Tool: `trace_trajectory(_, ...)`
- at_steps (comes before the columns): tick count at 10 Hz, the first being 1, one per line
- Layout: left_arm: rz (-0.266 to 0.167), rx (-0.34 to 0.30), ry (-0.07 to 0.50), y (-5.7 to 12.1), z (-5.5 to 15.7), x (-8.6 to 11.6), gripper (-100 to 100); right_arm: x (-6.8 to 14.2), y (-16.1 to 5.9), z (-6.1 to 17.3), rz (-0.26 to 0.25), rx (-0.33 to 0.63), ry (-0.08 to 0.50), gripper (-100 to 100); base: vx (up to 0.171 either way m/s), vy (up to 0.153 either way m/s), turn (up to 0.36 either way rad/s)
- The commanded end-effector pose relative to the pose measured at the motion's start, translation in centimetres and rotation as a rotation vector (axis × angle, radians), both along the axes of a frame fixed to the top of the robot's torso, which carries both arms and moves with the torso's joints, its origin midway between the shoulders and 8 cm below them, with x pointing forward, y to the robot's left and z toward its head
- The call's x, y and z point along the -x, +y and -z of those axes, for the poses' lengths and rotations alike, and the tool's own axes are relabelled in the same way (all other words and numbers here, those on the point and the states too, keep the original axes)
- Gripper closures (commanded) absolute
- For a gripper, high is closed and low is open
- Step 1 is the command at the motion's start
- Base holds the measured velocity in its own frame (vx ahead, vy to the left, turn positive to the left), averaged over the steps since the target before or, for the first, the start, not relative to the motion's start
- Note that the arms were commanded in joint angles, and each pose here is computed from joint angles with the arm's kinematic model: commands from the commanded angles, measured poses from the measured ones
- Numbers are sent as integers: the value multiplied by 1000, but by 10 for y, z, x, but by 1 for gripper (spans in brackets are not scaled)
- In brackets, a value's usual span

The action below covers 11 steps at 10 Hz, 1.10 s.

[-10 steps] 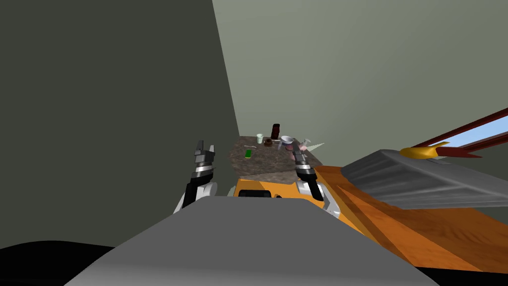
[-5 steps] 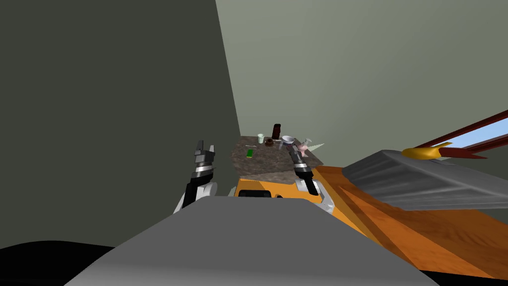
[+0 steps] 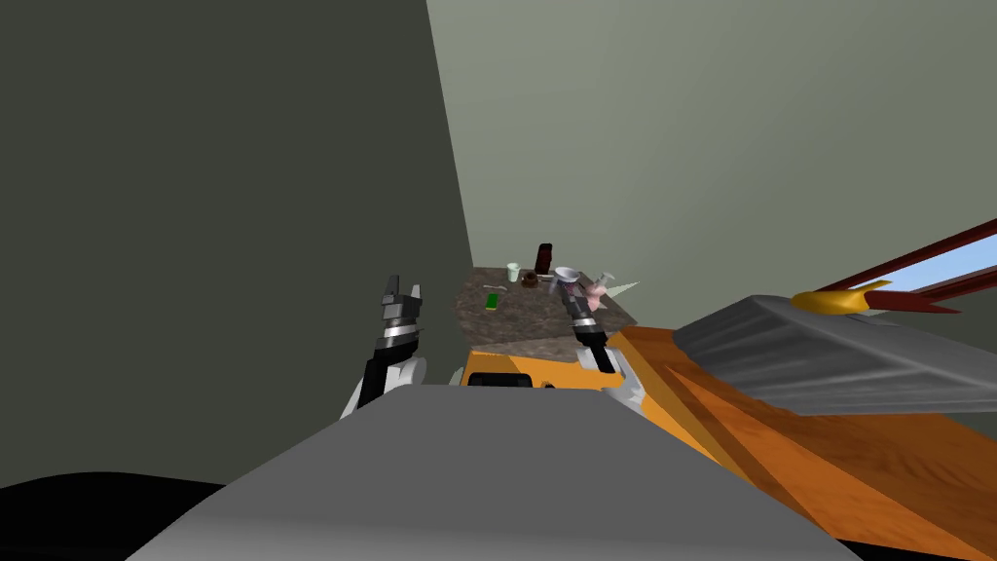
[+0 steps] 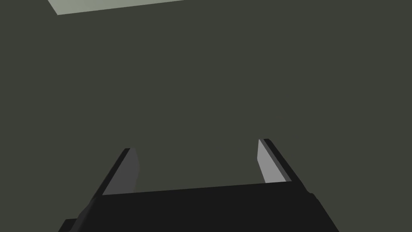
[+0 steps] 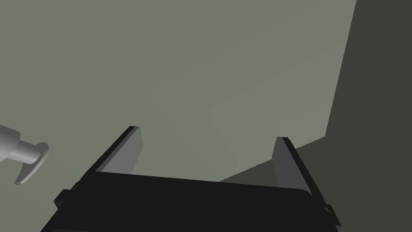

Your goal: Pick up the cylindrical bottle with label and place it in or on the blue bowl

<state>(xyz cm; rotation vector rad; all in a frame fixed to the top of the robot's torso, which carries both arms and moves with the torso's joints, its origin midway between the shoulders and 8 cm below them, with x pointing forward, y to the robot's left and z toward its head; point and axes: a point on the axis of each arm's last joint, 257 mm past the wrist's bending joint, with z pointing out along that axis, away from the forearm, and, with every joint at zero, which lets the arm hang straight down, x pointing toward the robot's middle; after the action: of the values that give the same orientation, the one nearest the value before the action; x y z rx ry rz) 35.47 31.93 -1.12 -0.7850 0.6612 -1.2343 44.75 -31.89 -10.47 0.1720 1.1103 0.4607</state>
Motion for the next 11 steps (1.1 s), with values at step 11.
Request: trace_trajectory(11, 0, 0, 0, 0, 0, 0, 0, -60, -16, 71, 177, 364, 146, -100, 51, -8, -16)
